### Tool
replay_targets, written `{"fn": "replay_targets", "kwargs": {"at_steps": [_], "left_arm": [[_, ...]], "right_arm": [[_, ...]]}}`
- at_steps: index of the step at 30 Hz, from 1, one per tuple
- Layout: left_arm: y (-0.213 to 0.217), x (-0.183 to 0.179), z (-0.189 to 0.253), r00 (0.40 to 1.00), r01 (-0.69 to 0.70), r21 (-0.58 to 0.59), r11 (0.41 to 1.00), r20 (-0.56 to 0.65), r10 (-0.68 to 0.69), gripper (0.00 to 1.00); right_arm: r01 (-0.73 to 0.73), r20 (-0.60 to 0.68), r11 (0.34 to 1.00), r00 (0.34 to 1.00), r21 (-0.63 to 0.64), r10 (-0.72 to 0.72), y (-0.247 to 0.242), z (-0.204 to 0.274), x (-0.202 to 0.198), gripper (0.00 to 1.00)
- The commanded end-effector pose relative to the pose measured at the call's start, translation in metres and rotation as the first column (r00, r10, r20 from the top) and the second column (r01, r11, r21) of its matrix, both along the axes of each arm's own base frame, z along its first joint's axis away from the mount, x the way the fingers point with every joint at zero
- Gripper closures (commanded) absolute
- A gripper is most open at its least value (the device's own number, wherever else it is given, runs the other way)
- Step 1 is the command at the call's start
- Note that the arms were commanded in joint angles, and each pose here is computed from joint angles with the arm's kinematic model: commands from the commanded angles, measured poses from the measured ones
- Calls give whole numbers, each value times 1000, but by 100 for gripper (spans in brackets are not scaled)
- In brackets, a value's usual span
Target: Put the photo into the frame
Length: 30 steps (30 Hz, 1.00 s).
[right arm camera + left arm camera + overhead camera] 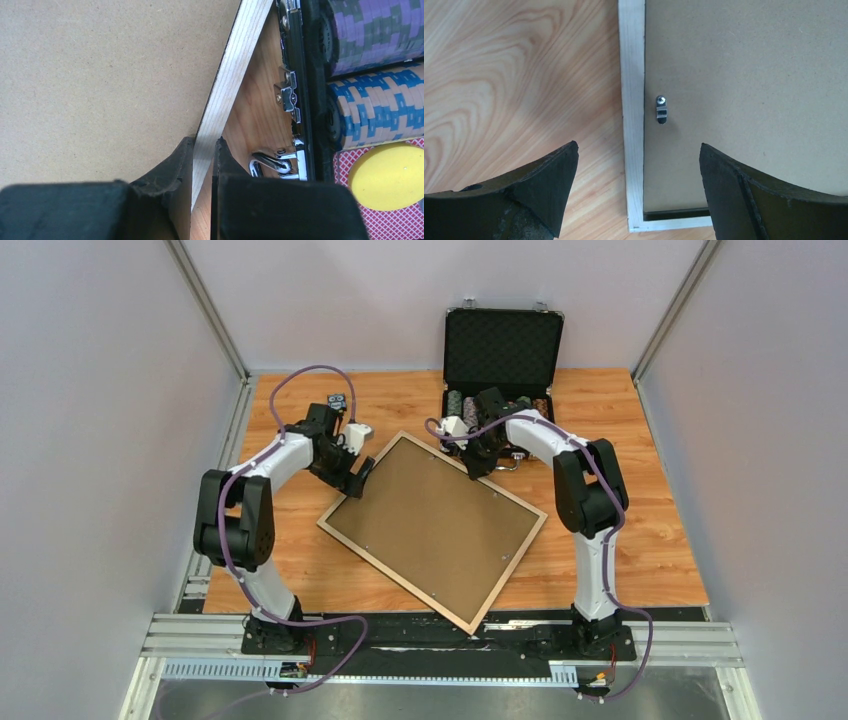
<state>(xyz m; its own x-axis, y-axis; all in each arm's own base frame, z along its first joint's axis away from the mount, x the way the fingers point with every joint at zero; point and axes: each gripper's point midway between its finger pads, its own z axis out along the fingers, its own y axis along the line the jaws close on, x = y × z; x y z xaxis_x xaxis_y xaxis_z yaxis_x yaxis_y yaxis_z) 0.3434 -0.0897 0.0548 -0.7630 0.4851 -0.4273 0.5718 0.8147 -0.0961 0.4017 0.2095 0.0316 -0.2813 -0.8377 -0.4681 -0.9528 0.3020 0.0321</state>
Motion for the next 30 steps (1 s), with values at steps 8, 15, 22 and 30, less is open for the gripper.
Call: {"fn": "replay_targets", "kwargs": {"at_steps": [8, 15, 22, 30], "left_arm": [[-8, 28, 0, 999, 14, 39, 999, 52, -16, 15], [-12, 32, -10, 999, 27, 60, 998, 45, -30, 23], [-17, 35, -16, 999, 32, 61, 998, 40, -35, 24], [-20, 35, -21, 998, 43, 84, 996, 39, -46, 35]], "right_arm": [[19, -31, 1000, 999, -24, -20, -8, -28, -6, 100], [49, -45, 999, 998, -10, -49, -9, -30, -9, 100], [59, -53, 998, 997, 4, -59, -7, -29, -9, 100], [65, -55, 998, 996, 1, -64, -7, -32, -9, 100]]}}
